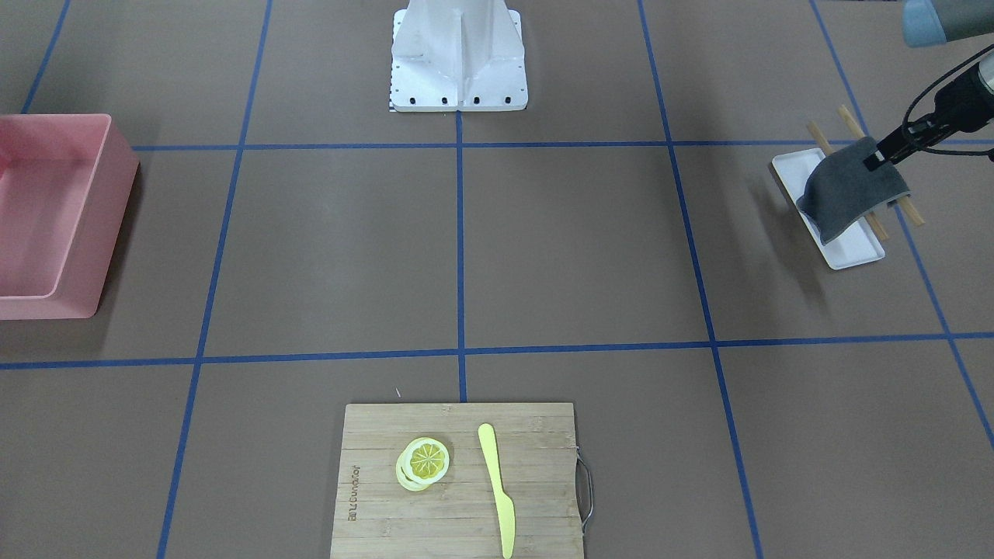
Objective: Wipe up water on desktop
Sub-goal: 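Lower the left gripper to the grey cloth on the white tray and grasp it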
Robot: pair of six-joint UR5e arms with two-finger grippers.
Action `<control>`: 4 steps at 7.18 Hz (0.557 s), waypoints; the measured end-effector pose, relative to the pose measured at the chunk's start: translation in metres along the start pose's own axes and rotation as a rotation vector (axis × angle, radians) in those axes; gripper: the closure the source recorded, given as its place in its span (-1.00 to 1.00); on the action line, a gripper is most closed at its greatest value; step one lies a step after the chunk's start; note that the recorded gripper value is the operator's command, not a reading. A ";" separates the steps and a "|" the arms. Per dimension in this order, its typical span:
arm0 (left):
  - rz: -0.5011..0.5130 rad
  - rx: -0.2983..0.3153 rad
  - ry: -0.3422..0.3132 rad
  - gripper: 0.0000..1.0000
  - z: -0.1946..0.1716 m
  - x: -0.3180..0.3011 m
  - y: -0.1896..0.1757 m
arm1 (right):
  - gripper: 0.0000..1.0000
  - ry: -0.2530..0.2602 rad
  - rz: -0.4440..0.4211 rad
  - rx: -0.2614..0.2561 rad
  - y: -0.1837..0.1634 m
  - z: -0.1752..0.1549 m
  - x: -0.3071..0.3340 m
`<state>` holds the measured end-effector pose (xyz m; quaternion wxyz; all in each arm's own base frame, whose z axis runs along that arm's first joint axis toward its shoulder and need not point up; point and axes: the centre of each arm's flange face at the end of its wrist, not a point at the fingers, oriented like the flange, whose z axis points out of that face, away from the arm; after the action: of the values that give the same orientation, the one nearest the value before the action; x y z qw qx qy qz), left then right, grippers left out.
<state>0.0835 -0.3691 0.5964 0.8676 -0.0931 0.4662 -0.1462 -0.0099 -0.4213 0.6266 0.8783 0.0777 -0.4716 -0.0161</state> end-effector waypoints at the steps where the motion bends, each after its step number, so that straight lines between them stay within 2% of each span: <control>1: -0.005 -0.002 -0.003 0.59 0.001 -0.003 0.000 | -1.00 0.000 0.001 -0.002 -0.001 0.002 0.001; 2: -0.009 -0.004 -0.005 0.94 0.002 -0.004 0.000 | -1.00 0.000 0.002 -0.004 -0.003 0.003 0.001; 4: -0.014 -0.004 -0.003 1.00 0.001 -0.005 0.000 | -1.00 -0.001 0.001 -0.004 -0.005 0.004 0.001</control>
<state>0.0818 -0.3673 0.6013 0.8671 -0.0983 0.4643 -0.1511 -0.0123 -0.4264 0.6285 0.8782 0.0757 -0.4720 -0.0167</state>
